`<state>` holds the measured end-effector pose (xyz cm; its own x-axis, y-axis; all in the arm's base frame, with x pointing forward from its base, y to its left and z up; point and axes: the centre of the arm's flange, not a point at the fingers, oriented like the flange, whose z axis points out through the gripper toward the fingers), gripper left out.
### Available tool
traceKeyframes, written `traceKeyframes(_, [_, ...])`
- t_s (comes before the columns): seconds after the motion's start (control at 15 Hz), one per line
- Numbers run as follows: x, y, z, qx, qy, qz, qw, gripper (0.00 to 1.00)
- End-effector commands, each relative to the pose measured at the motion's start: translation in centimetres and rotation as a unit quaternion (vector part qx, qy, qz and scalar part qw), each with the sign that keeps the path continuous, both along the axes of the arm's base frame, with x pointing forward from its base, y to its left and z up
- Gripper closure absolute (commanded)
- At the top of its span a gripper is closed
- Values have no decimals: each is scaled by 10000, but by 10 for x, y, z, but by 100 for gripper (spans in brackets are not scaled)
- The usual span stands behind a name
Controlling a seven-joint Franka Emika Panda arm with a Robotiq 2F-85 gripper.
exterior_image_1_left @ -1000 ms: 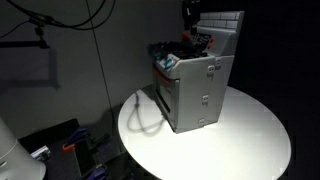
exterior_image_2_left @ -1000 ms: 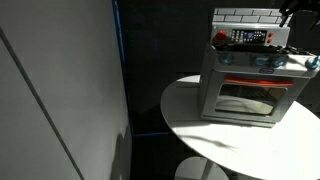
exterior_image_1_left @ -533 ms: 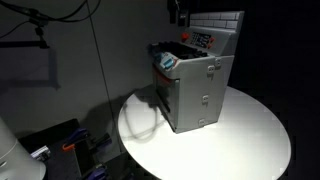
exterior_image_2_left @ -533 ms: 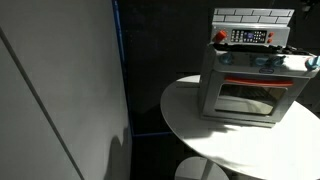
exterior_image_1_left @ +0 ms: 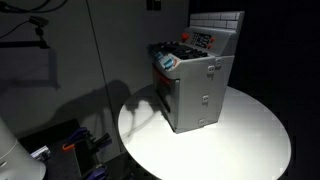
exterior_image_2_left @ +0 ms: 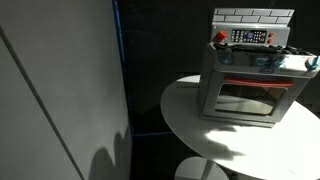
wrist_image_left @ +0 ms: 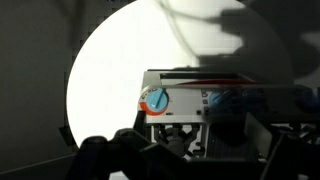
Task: Press the top orange button on the microwave oven controlling panel of the stove
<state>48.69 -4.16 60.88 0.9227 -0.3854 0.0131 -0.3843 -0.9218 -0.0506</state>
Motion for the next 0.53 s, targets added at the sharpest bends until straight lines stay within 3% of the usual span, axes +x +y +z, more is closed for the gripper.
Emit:
traceKeyframes(0.0, [-30, 3, 7, -69, -6, 146, 9999, 0])
traceKeyframes(0.13, [-17, 5, 8, -7, -11, 47, 10000, 0])
traceKeyframes(0.47, [-22, 6, 5, -14, 15, 60, 10000, 0])
